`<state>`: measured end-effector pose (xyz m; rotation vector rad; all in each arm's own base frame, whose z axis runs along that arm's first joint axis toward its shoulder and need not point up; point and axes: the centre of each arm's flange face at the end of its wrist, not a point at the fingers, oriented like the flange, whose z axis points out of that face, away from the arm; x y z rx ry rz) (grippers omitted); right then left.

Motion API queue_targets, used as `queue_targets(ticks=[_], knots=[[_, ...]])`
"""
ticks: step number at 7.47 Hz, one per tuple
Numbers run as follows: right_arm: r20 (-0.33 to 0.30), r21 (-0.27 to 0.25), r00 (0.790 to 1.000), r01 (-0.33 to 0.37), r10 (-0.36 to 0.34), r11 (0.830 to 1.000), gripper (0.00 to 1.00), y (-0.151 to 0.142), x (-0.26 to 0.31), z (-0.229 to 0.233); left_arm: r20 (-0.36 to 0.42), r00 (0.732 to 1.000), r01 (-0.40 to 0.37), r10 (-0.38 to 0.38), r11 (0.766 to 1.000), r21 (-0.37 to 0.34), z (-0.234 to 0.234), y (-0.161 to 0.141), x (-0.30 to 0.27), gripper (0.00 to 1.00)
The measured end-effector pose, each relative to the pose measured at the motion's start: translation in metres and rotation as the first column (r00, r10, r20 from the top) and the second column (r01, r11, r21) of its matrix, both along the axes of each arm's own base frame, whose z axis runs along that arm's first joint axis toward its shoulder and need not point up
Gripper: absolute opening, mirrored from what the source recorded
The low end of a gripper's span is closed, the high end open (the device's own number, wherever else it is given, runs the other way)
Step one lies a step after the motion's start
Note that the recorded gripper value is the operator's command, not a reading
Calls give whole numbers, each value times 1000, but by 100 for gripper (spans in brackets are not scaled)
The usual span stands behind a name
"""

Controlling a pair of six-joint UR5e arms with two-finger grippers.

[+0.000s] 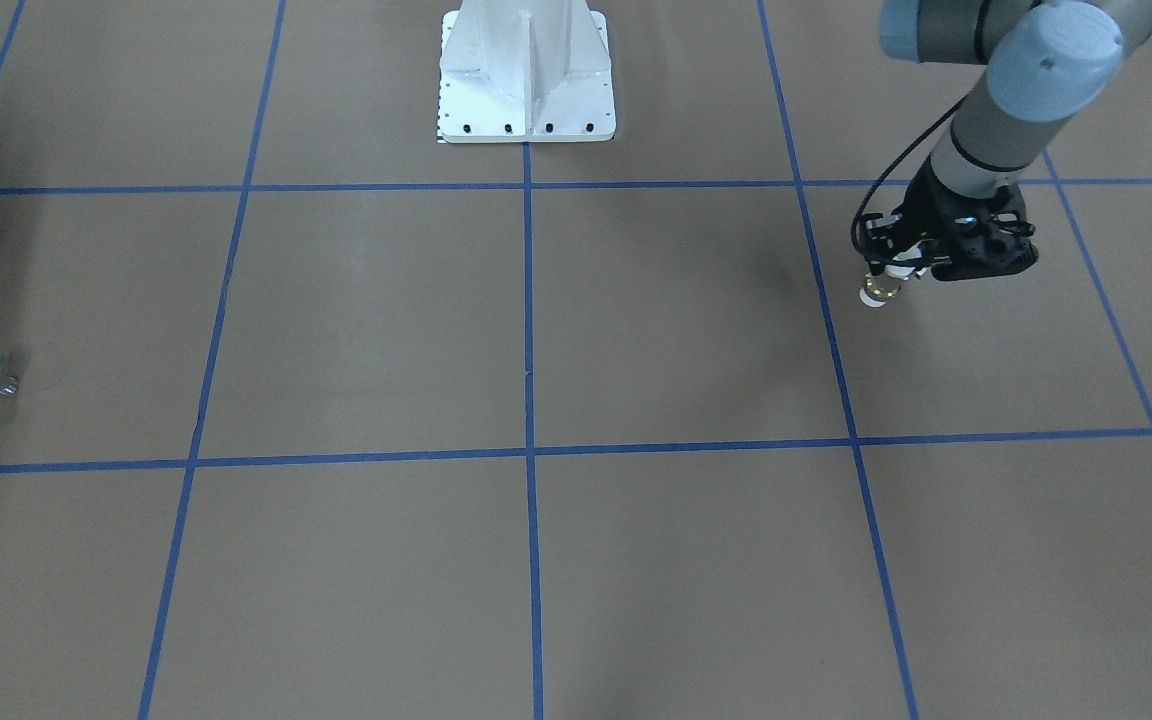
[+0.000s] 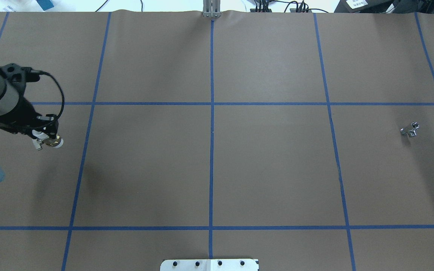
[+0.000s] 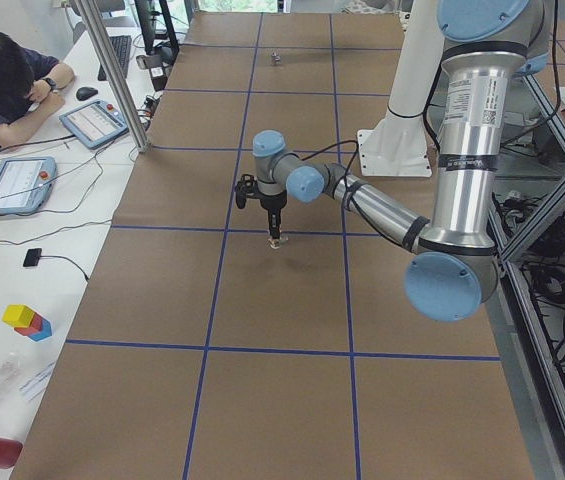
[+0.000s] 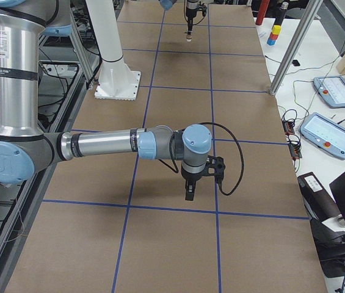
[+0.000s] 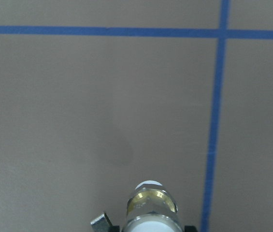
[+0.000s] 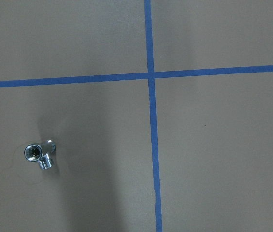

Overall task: Assemble PPR valve and pipe with both arms
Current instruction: 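Lift the fitting with the left gripper and carry it to table center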

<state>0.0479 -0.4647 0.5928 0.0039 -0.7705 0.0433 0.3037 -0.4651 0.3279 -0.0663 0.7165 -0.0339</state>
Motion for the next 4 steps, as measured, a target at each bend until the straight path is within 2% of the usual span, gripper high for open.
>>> queue_targets(ticks=[3,4], knots=[[-3,18,1000,26,-26,999,100,-3,-10,-5,-48,997,55,-60,993,-107,-181,-19,133,0],[3,22,1000,28,-28,999,100,-3,-12,-7,-66,995,61,-70,990,-130,-228,-24,176,0]])
